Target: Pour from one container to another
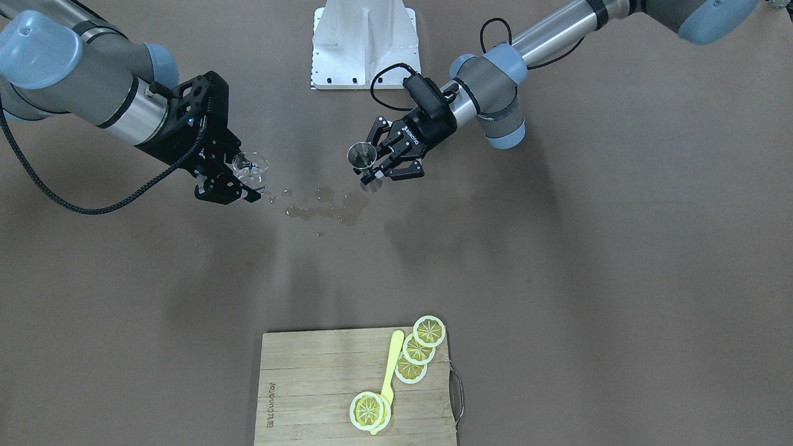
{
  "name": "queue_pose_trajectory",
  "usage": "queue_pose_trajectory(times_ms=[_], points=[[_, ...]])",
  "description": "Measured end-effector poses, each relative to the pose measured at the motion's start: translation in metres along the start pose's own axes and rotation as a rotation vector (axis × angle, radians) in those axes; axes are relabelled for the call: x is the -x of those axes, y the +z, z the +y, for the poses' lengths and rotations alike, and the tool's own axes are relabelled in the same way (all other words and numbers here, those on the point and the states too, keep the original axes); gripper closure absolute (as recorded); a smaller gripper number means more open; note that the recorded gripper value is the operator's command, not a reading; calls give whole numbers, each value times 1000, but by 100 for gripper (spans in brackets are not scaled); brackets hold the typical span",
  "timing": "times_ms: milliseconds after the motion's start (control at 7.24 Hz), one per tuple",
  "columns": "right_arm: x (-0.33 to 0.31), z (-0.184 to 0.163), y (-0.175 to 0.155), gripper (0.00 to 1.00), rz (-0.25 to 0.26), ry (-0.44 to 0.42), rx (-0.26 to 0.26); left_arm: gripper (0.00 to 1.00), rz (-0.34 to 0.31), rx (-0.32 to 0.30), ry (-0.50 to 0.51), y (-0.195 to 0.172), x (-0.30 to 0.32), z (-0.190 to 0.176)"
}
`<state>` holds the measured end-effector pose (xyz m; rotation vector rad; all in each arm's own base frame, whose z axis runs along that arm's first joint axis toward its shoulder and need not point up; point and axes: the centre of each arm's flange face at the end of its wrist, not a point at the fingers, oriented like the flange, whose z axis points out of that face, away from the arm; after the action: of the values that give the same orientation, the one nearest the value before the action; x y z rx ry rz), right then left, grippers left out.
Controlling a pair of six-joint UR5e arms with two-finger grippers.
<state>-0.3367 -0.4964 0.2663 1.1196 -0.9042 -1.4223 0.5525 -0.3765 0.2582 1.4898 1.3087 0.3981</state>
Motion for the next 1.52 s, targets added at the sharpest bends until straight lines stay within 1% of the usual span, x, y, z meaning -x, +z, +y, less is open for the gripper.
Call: queue_pose_trajectory(times_ms=[276,553,967,1520], points=[[-5,10,-15,100,18,3,26,100,26,-27,1,-4,-8,4],[-10,24,-27,100,38,11,40,100,35,-39,-1,-5,-12,1],[-11,15,-33,100,53,3,35,100,61,-59,-14,-8,-24,4],[-9,9,-41,100,65,1,28,100,59,-57,11,-7,-25,7]])
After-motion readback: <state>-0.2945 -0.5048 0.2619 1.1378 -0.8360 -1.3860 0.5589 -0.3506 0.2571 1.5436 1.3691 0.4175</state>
